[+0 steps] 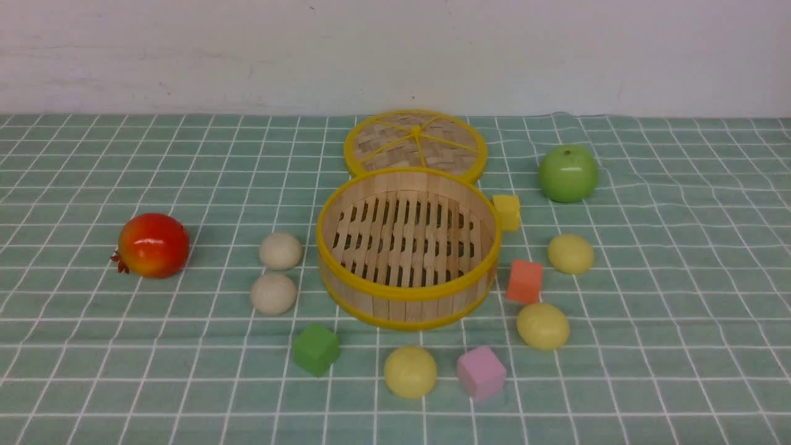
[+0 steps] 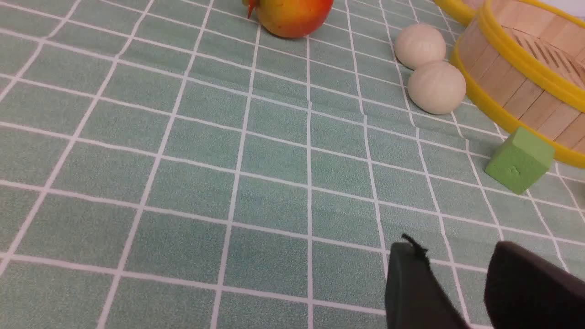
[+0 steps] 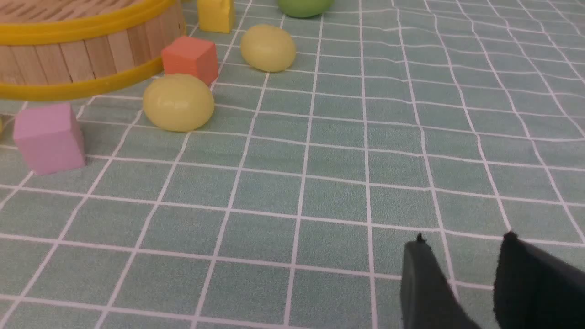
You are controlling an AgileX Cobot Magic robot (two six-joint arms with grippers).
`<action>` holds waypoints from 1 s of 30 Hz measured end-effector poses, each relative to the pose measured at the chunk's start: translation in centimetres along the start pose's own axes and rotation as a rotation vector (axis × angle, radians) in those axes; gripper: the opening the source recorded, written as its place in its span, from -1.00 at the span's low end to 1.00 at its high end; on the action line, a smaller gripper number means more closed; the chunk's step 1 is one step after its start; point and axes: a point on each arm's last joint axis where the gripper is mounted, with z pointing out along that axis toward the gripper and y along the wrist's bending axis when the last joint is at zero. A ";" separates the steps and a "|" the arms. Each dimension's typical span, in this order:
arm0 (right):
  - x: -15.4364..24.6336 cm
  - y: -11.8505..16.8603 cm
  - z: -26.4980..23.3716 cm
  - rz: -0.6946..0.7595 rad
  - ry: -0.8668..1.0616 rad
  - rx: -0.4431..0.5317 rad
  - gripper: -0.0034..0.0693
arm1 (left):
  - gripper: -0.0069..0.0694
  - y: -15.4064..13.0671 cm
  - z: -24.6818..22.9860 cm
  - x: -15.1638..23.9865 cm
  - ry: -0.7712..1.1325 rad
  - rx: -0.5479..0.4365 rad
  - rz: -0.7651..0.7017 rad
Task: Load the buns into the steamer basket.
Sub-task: Use the left arm to grab a steamed stuffed bun
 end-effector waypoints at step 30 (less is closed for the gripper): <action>0.0 0.0 0.0 0.002 0.000 -0.001 -0.25 | -0.20 -0.8 -0.1 -1.3 -0.124 0.105 -0.306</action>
